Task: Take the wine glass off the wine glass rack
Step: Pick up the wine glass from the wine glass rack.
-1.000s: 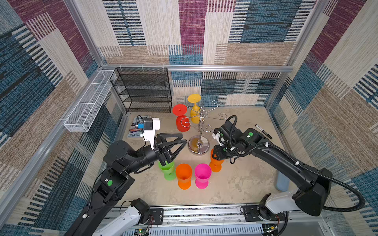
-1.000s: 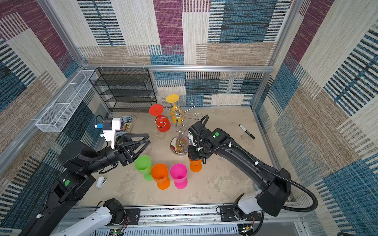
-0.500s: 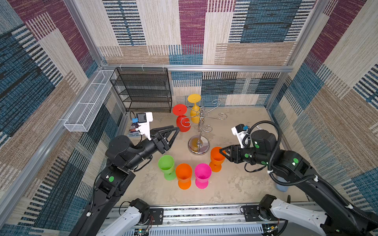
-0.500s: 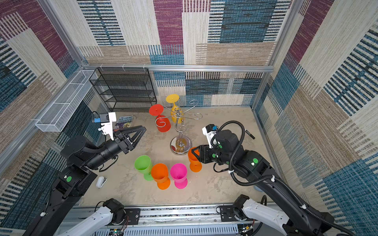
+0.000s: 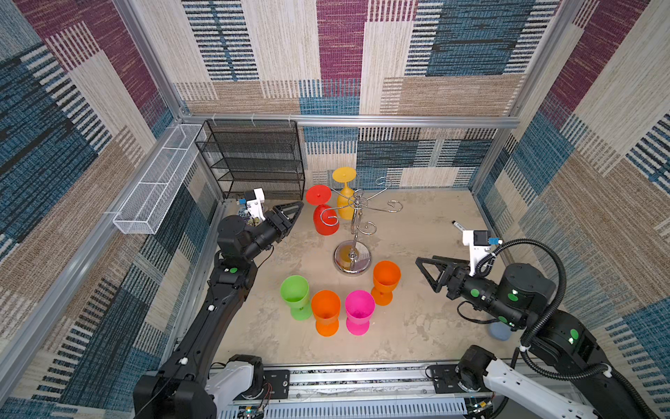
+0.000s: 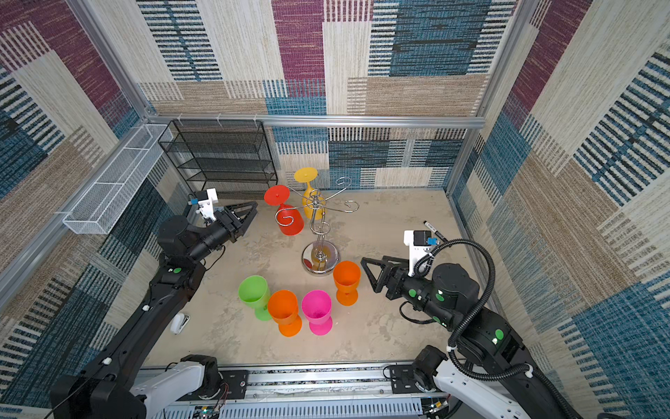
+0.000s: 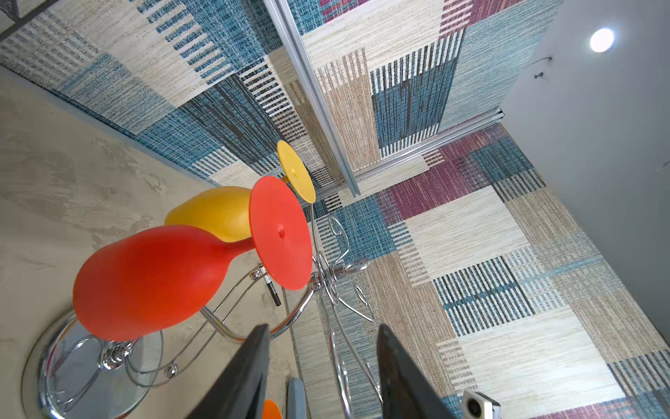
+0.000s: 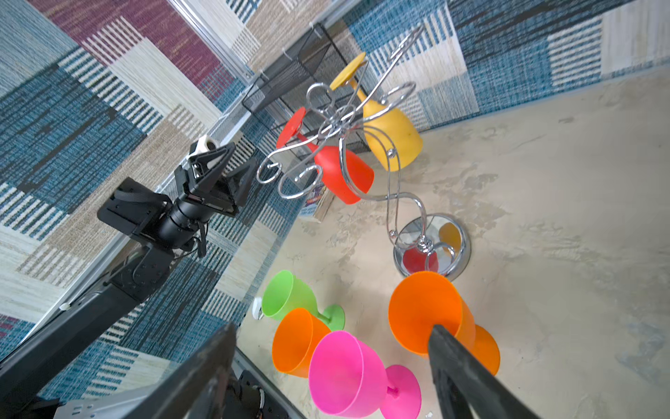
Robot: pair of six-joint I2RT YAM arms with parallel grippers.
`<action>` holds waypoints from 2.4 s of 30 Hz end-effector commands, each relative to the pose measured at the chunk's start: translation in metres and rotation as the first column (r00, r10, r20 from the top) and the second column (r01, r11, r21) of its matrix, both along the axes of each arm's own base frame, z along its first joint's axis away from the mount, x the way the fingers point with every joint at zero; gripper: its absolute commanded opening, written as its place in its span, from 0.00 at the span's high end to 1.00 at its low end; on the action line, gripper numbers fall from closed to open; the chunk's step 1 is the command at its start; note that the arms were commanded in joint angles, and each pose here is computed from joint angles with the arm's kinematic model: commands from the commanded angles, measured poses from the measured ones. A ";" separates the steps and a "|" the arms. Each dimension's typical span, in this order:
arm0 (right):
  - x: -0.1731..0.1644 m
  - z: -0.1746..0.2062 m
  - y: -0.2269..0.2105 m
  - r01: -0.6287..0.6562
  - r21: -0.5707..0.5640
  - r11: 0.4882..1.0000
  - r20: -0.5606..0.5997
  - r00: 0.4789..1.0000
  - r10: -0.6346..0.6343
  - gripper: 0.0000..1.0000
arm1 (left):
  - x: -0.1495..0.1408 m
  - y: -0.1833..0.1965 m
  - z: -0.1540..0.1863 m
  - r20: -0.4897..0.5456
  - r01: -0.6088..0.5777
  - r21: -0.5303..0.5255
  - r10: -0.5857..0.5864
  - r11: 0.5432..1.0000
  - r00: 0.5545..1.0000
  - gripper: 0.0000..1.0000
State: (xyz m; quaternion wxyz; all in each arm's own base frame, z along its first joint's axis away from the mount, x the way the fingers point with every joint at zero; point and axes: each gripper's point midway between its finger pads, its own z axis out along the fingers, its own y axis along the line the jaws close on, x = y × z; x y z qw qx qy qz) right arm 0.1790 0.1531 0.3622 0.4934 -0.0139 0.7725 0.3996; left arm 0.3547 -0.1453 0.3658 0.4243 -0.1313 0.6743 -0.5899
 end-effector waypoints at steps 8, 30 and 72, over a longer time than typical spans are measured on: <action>0.009 0.020 -0.026 0.139 0.057 0.989 0.123 0.982 -0.145 0.20 | 0.025 -0.010 0.008 0.030 0.072 -0.065 -0.070 0.995 0.997 0.50; 0.012 0.012 -0.031 0.177 0.058 0.982 0.118 0.976 -0.183 0.22 | 0.045 -0.016 0.000 0.023 0.110 -0.116 -0.108 0.987 0.994 0.62; 0.013 0.003 -0.029 0.172 0.066 0.983 0.097 0.979 -0.178 0.24 | 0.041 -0.022 0.004 -0.013 0.111 -0.051 -0.112 0.992 0.994 1.00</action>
